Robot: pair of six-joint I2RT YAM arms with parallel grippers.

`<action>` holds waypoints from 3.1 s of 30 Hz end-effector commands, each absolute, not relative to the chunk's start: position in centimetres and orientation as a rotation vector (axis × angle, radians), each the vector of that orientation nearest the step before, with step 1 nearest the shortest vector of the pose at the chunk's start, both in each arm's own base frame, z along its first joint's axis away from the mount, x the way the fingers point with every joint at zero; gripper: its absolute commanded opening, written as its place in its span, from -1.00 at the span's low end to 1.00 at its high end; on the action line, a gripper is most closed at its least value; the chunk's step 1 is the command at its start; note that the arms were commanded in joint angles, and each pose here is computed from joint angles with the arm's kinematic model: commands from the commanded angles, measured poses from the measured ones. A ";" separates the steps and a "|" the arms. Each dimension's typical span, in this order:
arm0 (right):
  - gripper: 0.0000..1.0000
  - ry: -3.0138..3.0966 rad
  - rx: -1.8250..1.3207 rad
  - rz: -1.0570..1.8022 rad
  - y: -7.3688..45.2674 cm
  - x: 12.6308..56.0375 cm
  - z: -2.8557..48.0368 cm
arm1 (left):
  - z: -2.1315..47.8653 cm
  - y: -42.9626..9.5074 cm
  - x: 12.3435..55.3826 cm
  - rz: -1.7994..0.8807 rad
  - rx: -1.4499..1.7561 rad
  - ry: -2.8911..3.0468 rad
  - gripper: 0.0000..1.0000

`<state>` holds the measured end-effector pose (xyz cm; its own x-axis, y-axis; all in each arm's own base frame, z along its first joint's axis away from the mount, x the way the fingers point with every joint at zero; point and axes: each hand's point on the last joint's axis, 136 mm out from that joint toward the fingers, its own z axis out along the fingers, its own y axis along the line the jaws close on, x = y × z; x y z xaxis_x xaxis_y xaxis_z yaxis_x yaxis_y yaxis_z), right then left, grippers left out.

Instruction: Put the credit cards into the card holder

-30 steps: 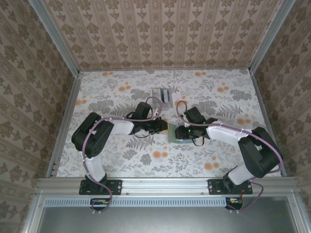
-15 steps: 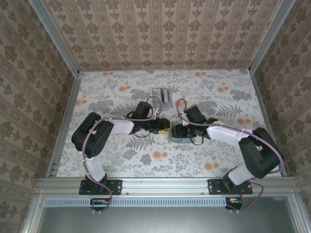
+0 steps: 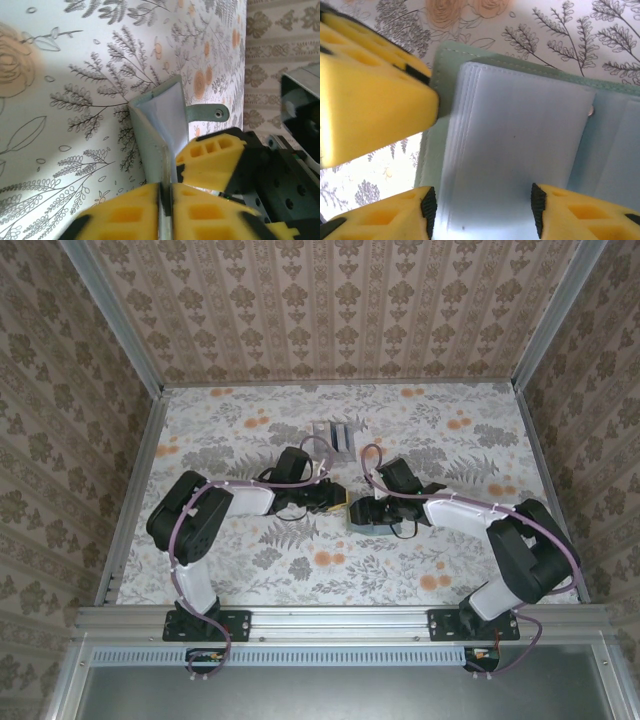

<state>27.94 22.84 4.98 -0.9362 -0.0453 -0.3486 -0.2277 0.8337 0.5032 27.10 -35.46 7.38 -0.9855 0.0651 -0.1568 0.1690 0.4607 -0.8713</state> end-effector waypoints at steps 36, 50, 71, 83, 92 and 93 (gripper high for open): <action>-0.48 2.660 -0.199 0.817 22.3 28.2 4.9 | 7.8 -34.9 27.6 -1.568 0.202 2.554 -0.16; -0.32 2.633 -0.195 0.924 23.5 28.9 4.8 | 8.5 -35.0 28.2 -1.593 0.227 2.539 -0.17; -0.38 2.616 -0.149 0.965 23.7 29.2 4.2 | 8.0 -35.1 28.7 -1.604 0.238 2.557 -0.29; -0.49 2.610 -0.144 0.985 23.7 28.9 4.3 | 6.1 -35.5 28.2 -1.557 0.239 2.614 -0.20; -0.36 2.618 -0.120 0.885 22.3 28.8 4.3 | 5.0 -35.0 27.9 -1.512 0.218 2.655 -1.00; -0.33 2.623 -0.116 0.842 21.7 28.8 4.3 | 4.8 -34.9 27.9 -1.507 0.212 2.656 -1.00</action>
